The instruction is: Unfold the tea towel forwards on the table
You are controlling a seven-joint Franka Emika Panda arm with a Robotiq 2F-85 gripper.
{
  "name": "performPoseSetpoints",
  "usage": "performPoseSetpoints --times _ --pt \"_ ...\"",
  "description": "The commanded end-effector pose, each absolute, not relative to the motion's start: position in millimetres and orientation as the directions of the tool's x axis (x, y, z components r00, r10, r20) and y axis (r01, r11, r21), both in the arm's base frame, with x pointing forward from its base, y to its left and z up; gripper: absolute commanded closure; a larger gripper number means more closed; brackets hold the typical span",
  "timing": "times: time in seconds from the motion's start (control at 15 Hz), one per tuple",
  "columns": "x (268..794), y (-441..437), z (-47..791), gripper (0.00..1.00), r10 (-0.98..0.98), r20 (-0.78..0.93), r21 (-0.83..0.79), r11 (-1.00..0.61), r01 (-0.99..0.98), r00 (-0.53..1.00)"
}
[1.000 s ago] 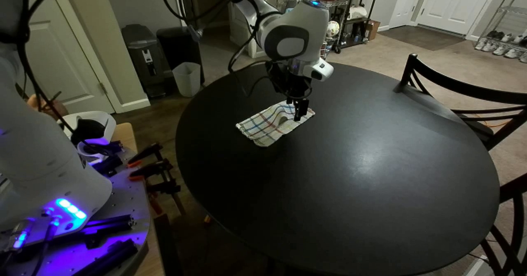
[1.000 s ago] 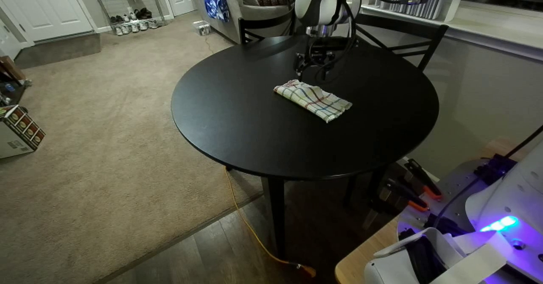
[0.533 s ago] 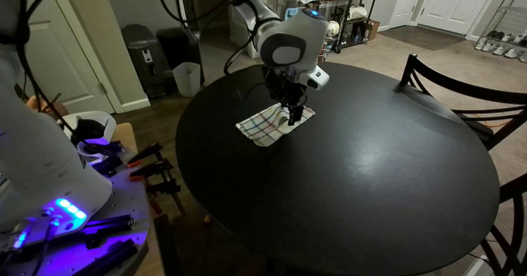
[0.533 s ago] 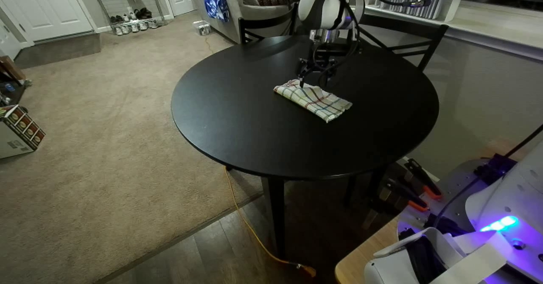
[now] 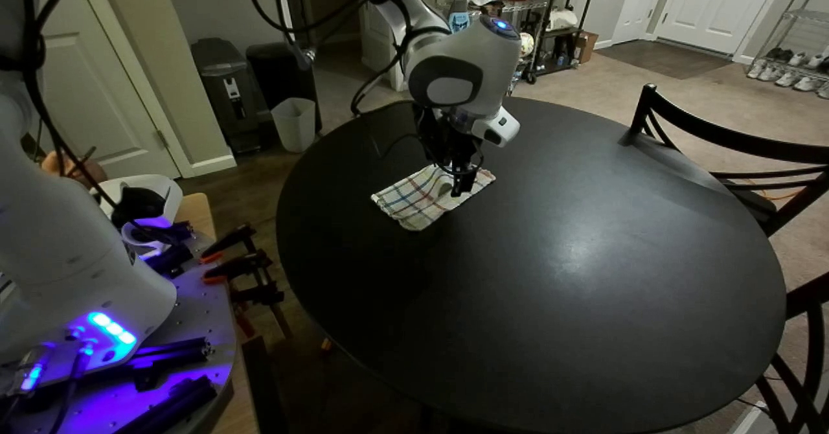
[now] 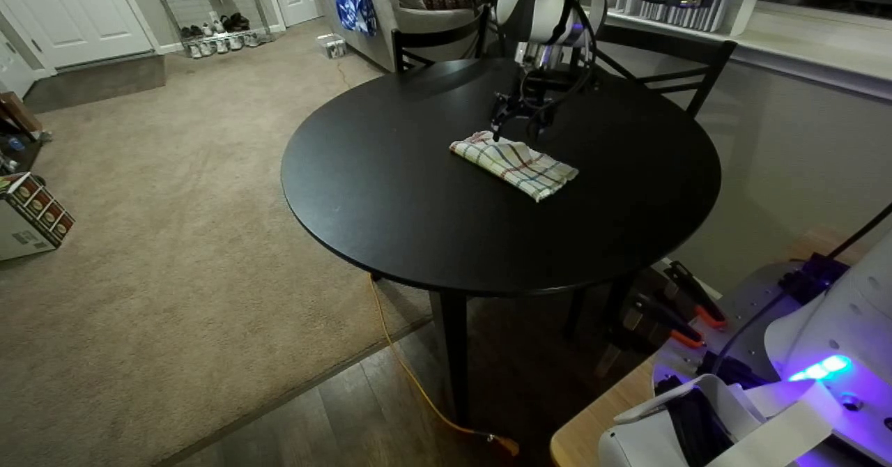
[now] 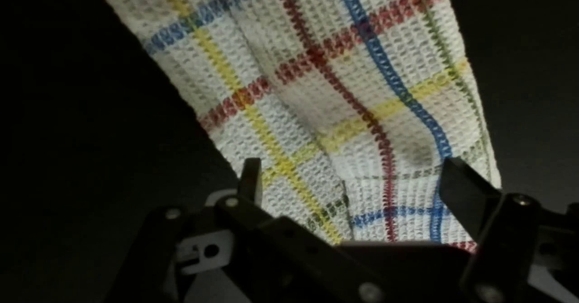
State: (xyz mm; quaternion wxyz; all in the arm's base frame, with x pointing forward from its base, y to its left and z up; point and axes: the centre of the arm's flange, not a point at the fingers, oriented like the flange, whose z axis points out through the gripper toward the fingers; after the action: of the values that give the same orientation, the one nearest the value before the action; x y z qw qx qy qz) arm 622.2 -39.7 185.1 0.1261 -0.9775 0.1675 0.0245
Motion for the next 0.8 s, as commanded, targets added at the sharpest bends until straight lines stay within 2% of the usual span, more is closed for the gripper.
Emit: performPoseSetpoints --times 0.0,0.4,0.73 --pt "601.5 -33.3 202.0 0.0 -0.311 -0.133 -0.32 -0.885 -0.338 0.941" --pt "588.4 -25.3 207.9 0.0 -0.323 -0.14 -0.329 -0.876 -0.352 0.936" --pt "585.8 -24.2 194.2 0.0 -0.268 -0.104 -0.328 -0.9 -0.288 0.958"
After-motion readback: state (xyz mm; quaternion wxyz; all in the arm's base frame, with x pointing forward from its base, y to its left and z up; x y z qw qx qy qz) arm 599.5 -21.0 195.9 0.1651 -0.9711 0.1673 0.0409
